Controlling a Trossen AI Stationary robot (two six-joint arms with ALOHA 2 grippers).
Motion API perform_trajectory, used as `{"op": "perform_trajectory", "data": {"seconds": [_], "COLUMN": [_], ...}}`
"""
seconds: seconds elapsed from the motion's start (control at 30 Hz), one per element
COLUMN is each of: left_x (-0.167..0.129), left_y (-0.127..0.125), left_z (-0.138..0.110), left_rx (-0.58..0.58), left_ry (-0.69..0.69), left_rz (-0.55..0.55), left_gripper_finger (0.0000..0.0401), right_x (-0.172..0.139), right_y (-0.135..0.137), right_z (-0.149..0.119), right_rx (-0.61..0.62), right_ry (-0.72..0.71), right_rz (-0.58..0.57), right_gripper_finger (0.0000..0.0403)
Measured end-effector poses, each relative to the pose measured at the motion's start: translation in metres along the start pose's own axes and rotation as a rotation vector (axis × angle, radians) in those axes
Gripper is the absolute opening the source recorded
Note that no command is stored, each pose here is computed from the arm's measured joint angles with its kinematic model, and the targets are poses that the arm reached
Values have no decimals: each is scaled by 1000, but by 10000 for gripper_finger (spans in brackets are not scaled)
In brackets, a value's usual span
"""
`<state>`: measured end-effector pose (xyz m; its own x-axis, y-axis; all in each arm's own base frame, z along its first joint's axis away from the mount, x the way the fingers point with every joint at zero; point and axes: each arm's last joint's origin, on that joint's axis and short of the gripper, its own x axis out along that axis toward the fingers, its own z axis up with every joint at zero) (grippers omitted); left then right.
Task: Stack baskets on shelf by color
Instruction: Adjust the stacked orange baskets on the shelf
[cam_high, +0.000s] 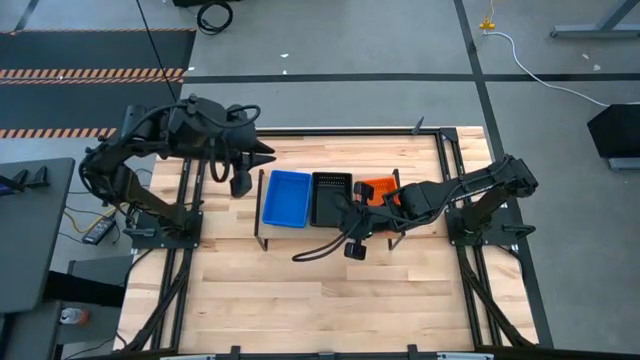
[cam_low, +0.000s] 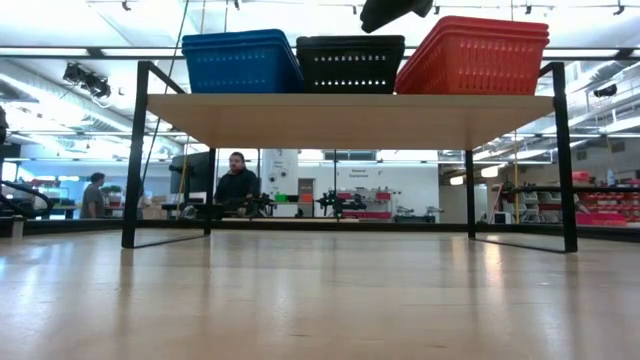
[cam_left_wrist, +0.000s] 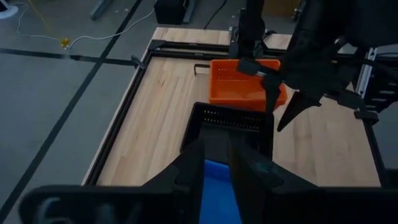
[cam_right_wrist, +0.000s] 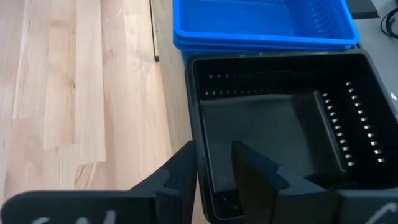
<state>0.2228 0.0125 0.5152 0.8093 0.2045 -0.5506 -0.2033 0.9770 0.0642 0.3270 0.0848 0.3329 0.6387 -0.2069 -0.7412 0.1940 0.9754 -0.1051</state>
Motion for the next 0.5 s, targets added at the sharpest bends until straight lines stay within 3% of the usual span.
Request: {"op": "perform_trajectory", "data": {"seconds": [0.4,0.5], "left_x": [0,0], "left_y": [-4,-4], "left_z": [-1,-2], "left_rx": [4,5], "left_ry": [3,18], "left_rz": [52,52], "left_gripper_finger": [77,77], "right_x": [1,-12], "right_y": [-3,-6], "right_z": [0,0], "right_rx": [-9,-23], "right_ry": [14,68], "right_rz": [5,-1], "right_gripper_finger": [109,109]}}
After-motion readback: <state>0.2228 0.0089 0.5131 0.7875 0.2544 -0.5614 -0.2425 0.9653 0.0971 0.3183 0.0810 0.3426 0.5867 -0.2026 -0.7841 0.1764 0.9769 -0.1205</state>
